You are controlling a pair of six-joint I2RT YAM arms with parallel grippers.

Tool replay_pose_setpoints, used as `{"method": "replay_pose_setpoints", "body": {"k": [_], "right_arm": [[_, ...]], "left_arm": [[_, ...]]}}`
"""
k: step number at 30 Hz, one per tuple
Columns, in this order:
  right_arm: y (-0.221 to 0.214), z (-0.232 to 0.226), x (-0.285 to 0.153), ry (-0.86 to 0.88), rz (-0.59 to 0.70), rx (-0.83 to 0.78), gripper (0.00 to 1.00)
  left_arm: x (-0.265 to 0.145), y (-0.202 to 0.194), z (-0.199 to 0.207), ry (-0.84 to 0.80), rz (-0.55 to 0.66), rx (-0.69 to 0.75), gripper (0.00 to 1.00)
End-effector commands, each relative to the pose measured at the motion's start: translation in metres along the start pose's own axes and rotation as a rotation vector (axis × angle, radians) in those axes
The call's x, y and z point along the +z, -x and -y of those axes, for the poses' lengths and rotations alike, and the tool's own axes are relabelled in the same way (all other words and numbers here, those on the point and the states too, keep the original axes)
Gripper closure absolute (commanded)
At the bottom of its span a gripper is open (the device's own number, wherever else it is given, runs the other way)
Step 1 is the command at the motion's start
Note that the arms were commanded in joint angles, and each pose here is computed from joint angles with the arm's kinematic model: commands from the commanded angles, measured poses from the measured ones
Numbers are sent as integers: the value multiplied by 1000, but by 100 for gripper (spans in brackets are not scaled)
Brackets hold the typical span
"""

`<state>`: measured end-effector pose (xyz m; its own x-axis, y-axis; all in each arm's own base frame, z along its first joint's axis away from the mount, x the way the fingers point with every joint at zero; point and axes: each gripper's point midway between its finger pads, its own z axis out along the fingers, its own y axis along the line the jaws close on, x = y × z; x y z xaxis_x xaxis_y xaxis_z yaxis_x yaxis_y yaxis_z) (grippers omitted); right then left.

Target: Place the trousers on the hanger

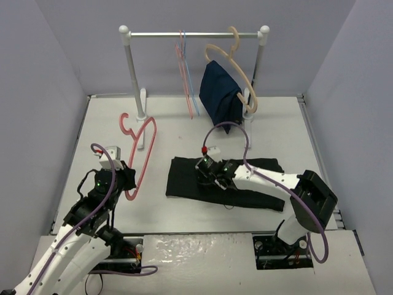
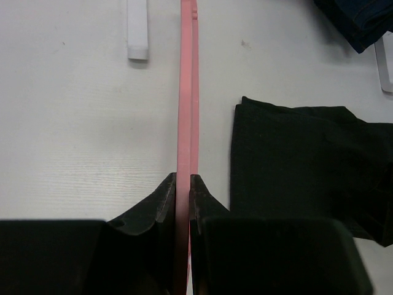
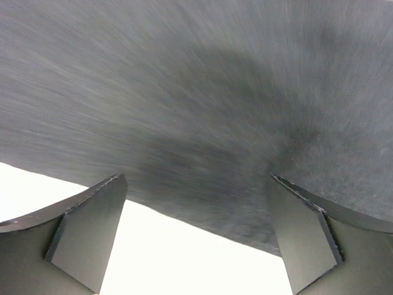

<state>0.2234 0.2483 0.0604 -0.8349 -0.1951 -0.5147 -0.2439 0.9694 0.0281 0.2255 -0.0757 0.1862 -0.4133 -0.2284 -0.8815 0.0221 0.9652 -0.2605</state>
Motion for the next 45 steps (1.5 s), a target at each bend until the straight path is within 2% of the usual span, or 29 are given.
{"method": "replay_pose_setpoints", "body": {"k": [1,13,28,36,41,45], "right_arm": [[71,-53,-22,77,156,8,12],[80,-123,41,67,121,27,35],[80,-144,62,25,170,58,35],[73,-139,80,-13,154,77,42],[53,-135,95,-30,97,64,55],[43,-127,99,-33,60,73,79]], "left_arm": [[-2,35,15,-70,144,-38,100],[-6,20,2,-47,151,-54,100],[-18,22,-20,47,182,-83,100],[-14,11,-16,28,147,-102,100],[-13,8,-15,19,142,-117,100],[-11,2,-10,-9,127,-125,100]]}}
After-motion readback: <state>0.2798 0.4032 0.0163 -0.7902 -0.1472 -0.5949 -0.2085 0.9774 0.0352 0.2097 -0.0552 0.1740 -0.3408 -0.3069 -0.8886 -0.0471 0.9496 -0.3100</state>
